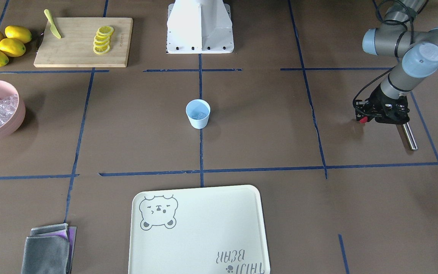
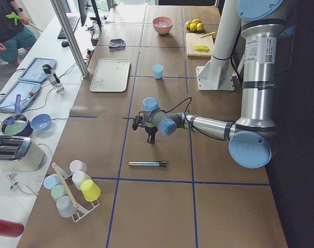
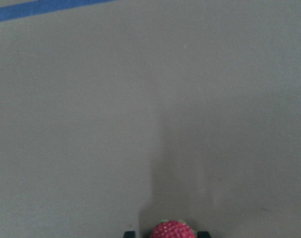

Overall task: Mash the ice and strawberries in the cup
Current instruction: 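Carry the strawberry with the left gripper over the blue cup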

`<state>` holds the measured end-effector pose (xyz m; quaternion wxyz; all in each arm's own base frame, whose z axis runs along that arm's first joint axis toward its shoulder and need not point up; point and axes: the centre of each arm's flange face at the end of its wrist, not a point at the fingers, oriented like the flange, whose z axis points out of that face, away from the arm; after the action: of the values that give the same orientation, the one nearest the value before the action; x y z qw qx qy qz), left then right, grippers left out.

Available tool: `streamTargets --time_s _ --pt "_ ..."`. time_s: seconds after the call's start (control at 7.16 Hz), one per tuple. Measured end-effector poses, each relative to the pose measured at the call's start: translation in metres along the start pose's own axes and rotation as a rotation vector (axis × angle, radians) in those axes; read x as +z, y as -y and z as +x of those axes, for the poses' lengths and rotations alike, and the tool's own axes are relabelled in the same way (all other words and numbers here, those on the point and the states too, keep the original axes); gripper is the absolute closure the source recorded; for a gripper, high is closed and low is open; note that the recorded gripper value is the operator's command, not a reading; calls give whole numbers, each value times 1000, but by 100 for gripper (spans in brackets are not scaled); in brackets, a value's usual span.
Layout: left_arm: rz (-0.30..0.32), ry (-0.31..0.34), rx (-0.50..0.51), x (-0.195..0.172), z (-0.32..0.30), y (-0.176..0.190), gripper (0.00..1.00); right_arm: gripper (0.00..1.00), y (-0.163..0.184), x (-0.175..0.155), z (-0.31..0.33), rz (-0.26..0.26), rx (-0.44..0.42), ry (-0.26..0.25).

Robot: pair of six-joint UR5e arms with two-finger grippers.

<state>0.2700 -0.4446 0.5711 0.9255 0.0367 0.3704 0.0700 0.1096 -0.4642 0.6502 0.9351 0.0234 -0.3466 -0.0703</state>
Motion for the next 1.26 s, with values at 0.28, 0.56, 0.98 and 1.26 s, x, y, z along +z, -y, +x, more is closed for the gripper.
streamTargets --time_s 0.28,0.56,0.98,1.26 --pt "65 -45 36 -43 33 9 100 0 0 -2 -1 3 -1 -1" --pt "101 -67 -7 -105 98 41 100 0 -1 -4 -3 7 -4 -1" --pt "110 -99 -216 -166 254 72 100 0 -1 -5 -5 11 -5 -2" --pt "114 -62 -295 -173 390 57 98 0 -2 -6 -6 11 -5 -2"
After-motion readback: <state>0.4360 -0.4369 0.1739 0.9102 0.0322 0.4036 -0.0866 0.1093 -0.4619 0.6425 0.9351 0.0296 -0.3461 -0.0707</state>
